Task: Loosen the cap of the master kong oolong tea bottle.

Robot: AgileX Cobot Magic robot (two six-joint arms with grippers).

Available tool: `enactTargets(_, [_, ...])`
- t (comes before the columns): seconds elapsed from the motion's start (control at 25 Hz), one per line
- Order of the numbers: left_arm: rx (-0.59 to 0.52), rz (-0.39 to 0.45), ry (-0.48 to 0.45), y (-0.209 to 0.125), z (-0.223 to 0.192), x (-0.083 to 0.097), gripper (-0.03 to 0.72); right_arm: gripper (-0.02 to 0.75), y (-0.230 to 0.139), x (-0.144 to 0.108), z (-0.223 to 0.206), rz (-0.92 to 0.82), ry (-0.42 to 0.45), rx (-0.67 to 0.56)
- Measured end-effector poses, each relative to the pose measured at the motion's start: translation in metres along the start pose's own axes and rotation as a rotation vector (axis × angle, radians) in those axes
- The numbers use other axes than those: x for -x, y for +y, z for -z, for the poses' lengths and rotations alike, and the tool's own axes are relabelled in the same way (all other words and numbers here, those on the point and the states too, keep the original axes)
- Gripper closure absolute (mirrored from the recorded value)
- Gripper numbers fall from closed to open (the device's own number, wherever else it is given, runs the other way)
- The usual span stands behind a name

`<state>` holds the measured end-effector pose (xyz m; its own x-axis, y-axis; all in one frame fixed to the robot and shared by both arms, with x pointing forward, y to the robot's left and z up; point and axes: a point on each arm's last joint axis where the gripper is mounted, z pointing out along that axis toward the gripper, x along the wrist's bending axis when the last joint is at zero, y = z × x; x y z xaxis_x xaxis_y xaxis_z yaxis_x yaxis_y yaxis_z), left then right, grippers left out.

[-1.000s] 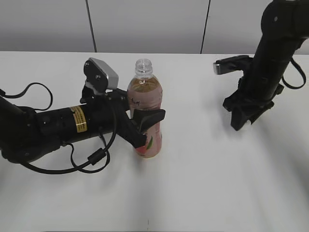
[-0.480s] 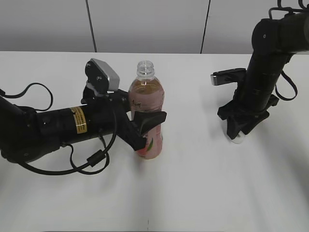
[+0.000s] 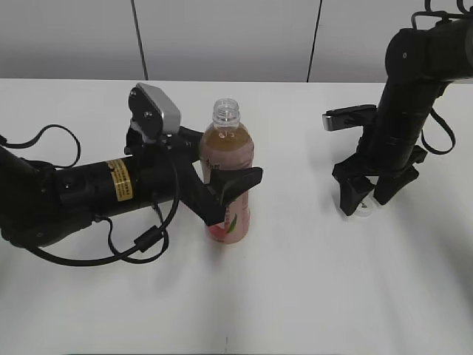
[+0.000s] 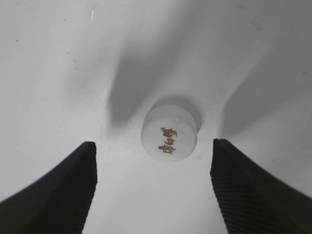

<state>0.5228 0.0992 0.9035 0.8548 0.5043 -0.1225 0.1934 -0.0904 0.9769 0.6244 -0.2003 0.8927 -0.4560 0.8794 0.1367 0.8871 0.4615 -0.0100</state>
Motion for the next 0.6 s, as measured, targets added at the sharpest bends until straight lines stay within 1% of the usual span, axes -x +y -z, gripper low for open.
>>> enactTargets(0.08, [0.006, 0.006, -0.001, 0.001, 0.000, 0.000, 0.141, 0.186, 0.000, 0.000, 0.000, -0.008, 0.002, -0.002])
enactTargets(0.16, [0.006, 0.013, -0.002, 0.000, 0.000, 0.000, 0.130, 0.183, 0.000, 0.000, 0.000, -0.013, 0.002, -0.003])
enactTargets(0.36, [-0.008, 0.028, -0.007, -0.004, 0.004, 0.003, 0.123, 0.183, -0.001, -0.001, 0.001, -0.018, 0.005, -0.008])
enactTargets(0.48, [-0.020, 0.060, 0.004, -0.012, 0.014, 0.004, 0.123, 0.183, -0.001, -0.002, 0.009, -0.021, 0.000, 0.012])
enactTargets(0.6, [0.008, 0.101, 0.026, -0.018, 0.030, 0.001, 0.123, 0.183, -0.002, -0.004, 0.021, -0.019, -0.006, 0.038])
